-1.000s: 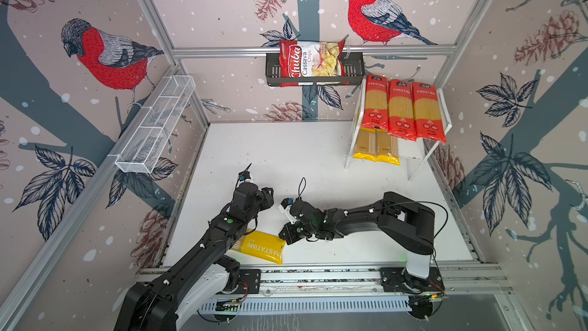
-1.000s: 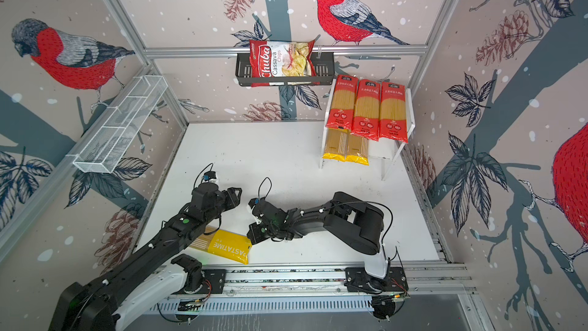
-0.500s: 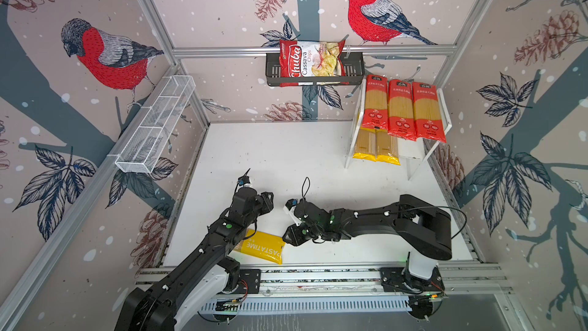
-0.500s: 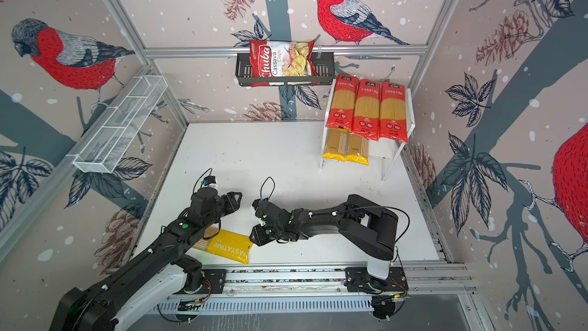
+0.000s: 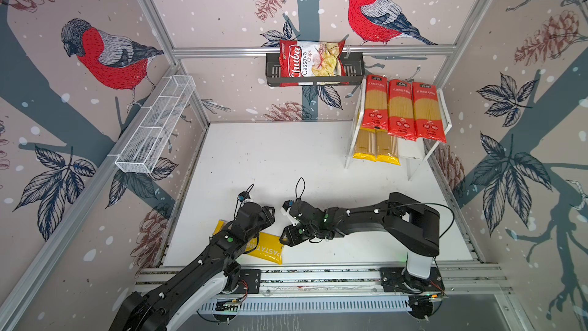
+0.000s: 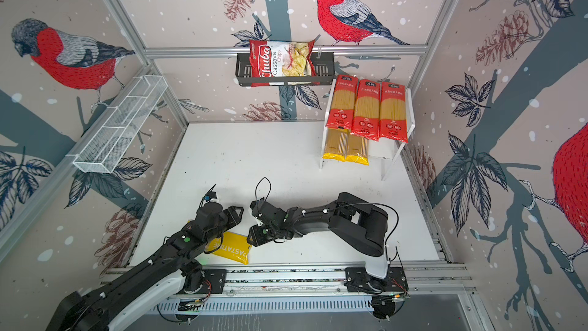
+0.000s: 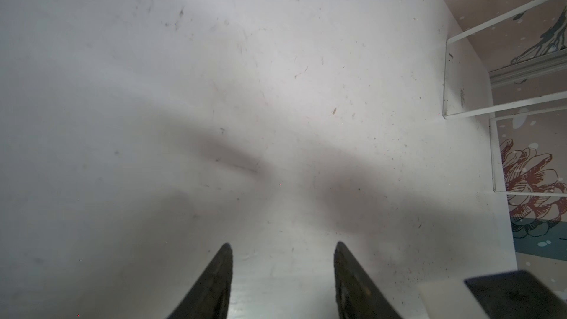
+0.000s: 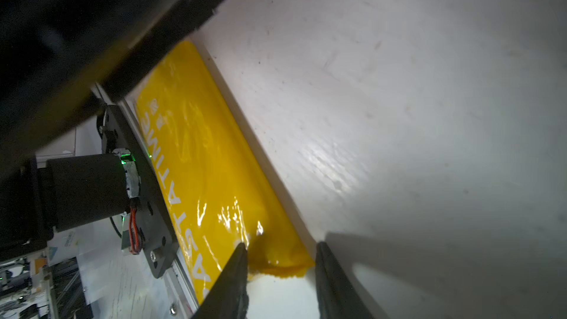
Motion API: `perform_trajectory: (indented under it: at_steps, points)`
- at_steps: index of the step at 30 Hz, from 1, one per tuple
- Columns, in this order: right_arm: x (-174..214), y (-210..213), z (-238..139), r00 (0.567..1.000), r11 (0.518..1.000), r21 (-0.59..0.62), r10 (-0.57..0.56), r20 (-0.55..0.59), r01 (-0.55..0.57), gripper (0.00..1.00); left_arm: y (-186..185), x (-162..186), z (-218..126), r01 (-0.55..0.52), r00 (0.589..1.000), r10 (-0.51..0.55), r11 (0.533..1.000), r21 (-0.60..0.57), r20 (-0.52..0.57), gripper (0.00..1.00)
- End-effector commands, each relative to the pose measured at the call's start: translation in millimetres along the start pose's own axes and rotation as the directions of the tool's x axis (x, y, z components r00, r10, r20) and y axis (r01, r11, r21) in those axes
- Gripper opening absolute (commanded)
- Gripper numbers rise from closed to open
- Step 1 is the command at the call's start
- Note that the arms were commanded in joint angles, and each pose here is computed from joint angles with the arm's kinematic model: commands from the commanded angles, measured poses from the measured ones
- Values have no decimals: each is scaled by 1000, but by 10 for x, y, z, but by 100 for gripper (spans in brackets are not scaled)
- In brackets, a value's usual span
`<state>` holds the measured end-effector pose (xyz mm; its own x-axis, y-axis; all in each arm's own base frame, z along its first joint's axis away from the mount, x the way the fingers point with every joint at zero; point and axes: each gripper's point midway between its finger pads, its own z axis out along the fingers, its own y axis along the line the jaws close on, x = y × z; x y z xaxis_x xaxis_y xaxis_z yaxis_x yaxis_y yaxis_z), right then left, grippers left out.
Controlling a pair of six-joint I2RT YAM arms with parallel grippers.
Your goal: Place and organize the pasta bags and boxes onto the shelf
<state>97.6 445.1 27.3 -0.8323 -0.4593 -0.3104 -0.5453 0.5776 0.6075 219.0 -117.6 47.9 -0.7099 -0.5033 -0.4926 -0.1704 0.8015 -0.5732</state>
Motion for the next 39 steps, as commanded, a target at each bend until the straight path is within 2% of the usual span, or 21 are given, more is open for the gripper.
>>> perform_trajectory:
  at_steps: [1,10,17,25,33,39]
  points:
    - [50,20,31,999,1000,-16,12,-35,-13,36,-10,-36,11,44,998,-45,999,13,32,53]
    - [32,-9,63,999,1000,-2,14,-39,-14,17,-80,-82,-3,24,999,-26,999,27,40,53]
    - [-83,9,-54,1000,1000,-15,21,15,-21,3,-208,-186,-59,3,998,-5,999,46,58,53]
    - [-244,-77,-252,995,998,-36,51,88,-48,0,-392,-304,-117,-26,997,21,997,76,69,53]
    - [-455,-785,-784,963,985,62,145,228,-163,0,-488,-306,-115,-50,998,44,993,103,54,53]
    - [-312,-1379,-1193,903,936,139,261,340,-323,0,-563,-257,-76,-59,998,55,990,127,38,53]
